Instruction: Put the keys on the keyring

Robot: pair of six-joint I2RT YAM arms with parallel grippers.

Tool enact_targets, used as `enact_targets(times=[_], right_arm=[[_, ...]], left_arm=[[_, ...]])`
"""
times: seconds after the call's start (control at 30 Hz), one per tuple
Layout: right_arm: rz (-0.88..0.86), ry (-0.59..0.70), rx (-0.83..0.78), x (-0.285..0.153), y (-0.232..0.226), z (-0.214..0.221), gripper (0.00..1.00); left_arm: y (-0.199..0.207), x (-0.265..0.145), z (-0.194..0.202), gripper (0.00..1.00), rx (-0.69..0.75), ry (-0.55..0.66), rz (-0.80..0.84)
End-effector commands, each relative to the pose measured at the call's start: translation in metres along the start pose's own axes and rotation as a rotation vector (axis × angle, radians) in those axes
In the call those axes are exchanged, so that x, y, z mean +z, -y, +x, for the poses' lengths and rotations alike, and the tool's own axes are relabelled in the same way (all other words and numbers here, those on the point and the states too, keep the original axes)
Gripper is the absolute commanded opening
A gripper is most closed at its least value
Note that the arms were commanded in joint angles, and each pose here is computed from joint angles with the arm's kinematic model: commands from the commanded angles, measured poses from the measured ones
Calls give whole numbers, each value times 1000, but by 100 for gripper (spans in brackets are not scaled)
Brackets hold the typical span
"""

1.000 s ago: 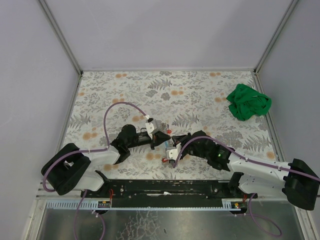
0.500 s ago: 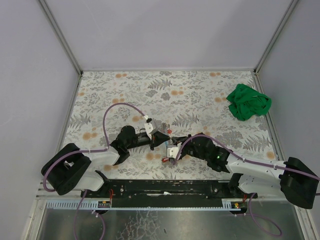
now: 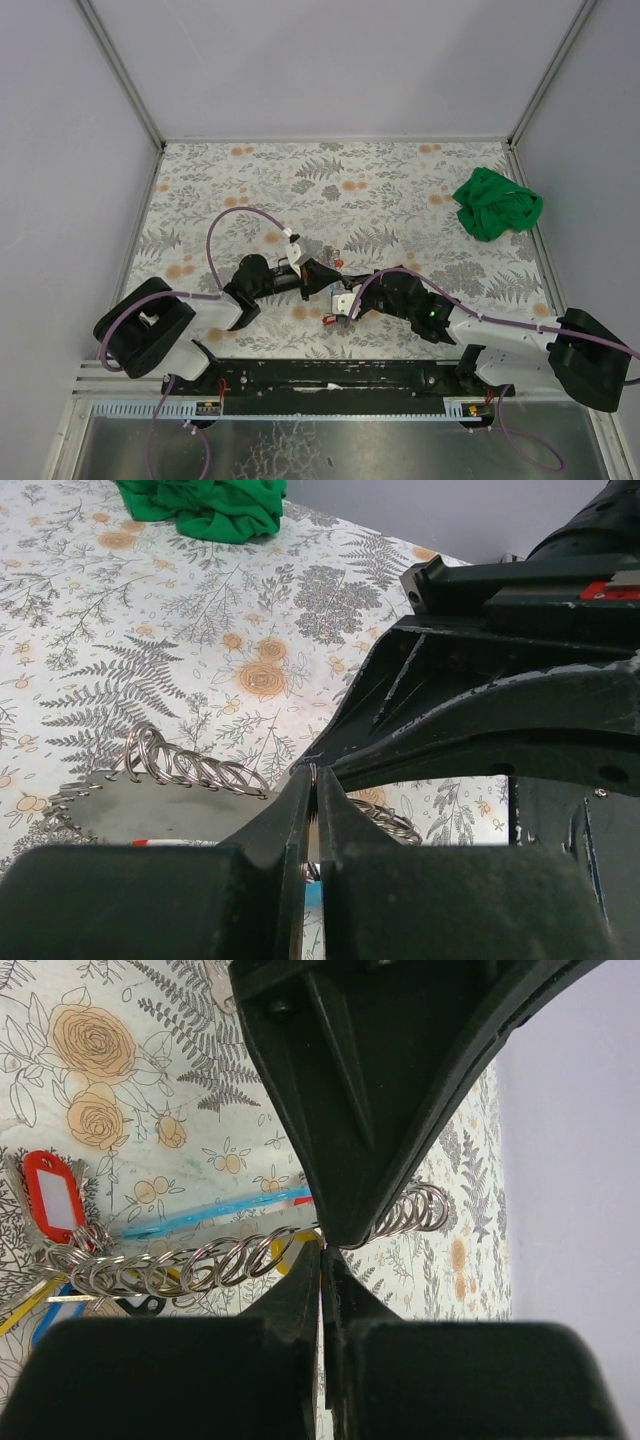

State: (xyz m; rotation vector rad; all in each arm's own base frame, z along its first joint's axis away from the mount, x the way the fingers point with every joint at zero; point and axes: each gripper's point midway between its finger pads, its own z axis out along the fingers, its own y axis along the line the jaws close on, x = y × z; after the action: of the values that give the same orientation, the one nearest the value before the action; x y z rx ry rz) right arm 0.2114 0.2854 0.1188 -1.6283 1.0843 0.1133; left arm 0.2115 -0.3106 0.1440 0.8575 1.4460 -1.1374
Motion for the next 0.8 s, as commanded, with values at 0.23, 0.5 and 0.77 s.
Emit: enact_targets(times=[0.23,0.5,0.77], right_arm=[[56,1,52,-3,12,8,0],[135,5,28,-16,36,0,0],[129,27,-63,-23,53,-17,0]], left_arm=[[17,-4,-53,0,78,223,57],[13,-12,-50,4,87,226,25],[5,-16,-39,20,111,158,-6]])
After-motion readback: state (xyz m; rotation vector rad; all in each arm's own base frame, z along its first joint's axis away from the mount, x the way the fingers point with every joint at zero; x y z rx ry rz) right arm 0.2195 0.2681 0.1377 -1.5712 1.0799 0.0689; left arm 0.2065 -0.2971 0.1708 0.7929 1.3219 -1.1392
